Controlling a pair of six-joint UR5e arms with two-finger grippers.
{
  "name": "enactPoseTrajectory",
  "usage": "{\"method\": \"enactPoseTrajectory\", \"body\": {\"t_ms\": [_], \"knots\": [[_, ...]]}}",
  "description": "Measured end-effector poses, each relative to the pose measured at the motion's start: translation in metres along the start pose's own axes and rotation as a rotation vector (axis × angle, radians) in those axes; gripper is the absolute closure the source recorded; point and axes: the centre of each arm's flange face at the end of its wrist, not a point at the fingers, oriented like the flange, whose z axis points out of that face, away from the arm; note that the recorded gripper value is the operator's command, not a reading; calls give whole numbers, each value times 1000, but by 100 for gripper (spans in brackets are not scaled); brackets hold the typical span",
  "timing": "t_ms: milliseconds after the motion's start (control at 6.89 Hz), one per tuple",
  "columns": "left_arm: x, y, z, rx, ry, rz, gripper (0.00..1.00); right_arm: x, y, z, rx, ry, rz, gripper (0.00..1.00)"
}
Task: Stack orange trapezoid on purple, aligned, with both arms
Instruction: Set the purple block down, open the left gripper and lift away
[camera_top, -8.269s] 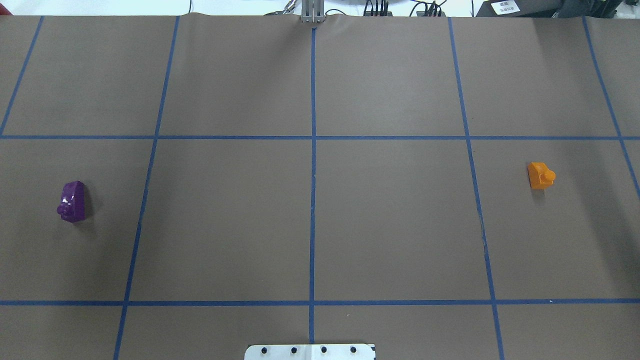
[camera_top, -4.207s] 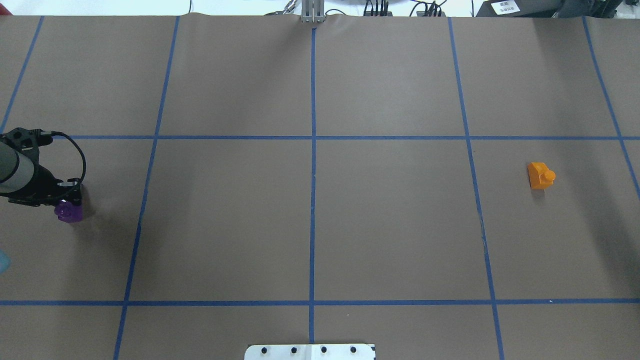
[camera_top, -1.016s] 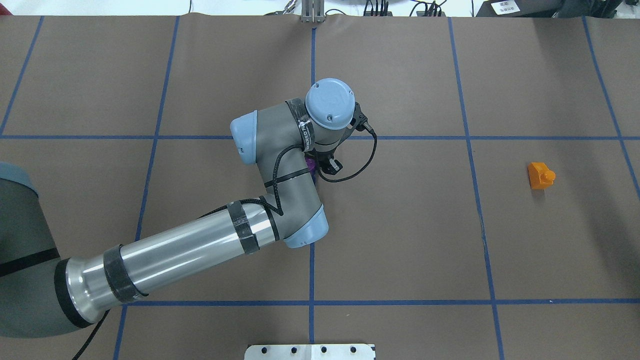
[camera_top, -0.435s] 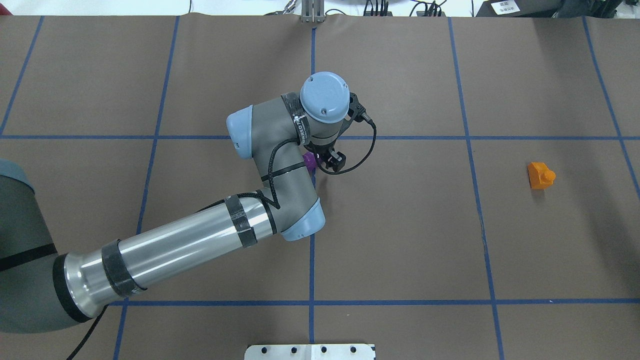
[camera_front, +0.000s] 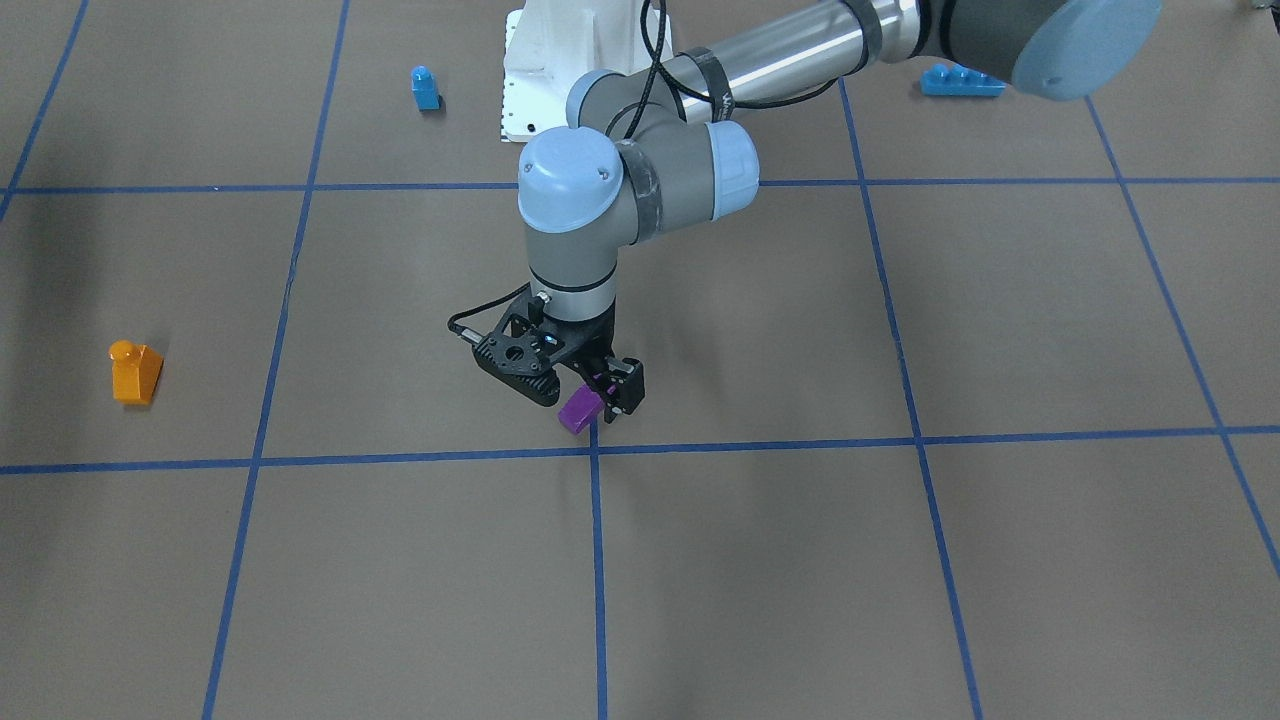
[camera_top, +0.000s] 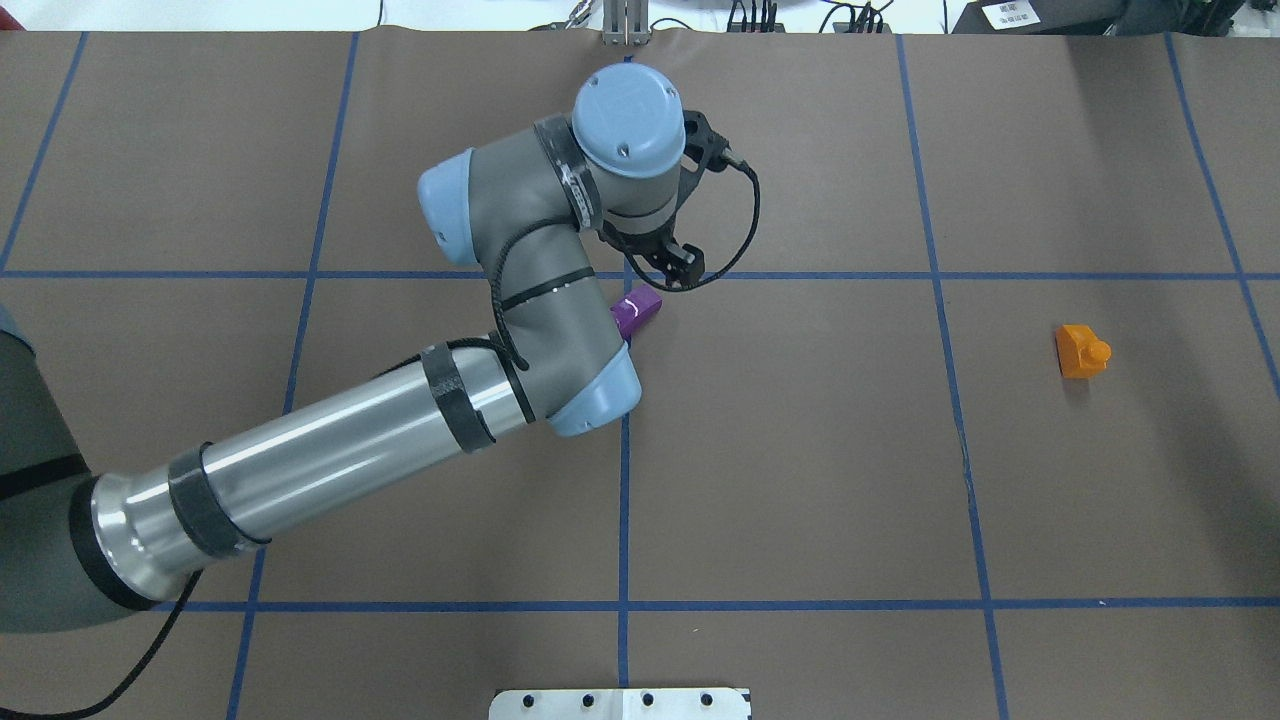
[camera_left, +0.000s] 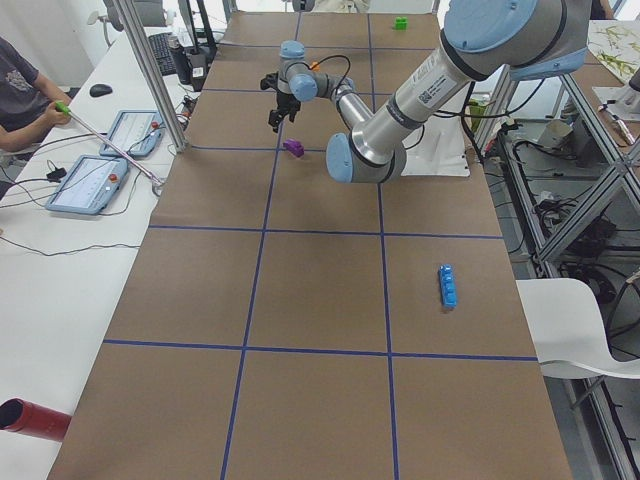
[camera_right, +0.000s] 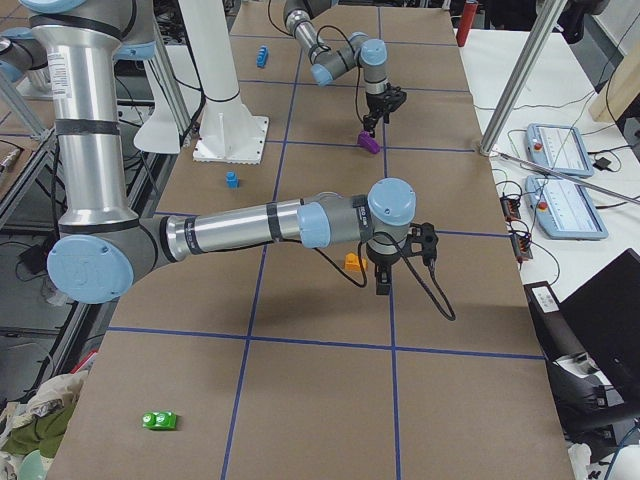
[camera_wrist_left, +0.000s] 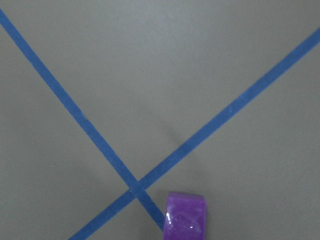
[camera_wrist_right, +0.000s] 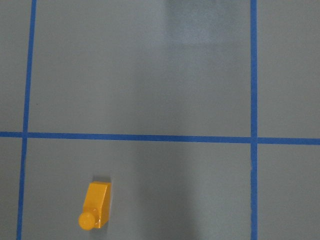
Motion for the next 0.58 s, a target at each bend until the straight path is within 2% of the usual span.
{"method": "enactPoseTrajectory", "body": {"t_ms": [145, 290, 435, 580], "knots": [[-40, -15, -43, -12, 43, -64, 0, -28, 1, 12, -9, 32, 9, 0], [-80, -9, -83, -21, 72, -111, 0, -59, 7, 27, -17, 71, 18, 0], [-115, 16, -109, -17, 80, -136, 0, -77, 19, 46, -30, 85, 26, 0], [-146, 40, -124, -7, 76, -141, 0, -85, 38, 69, -15, 83, 24, 0]]}}
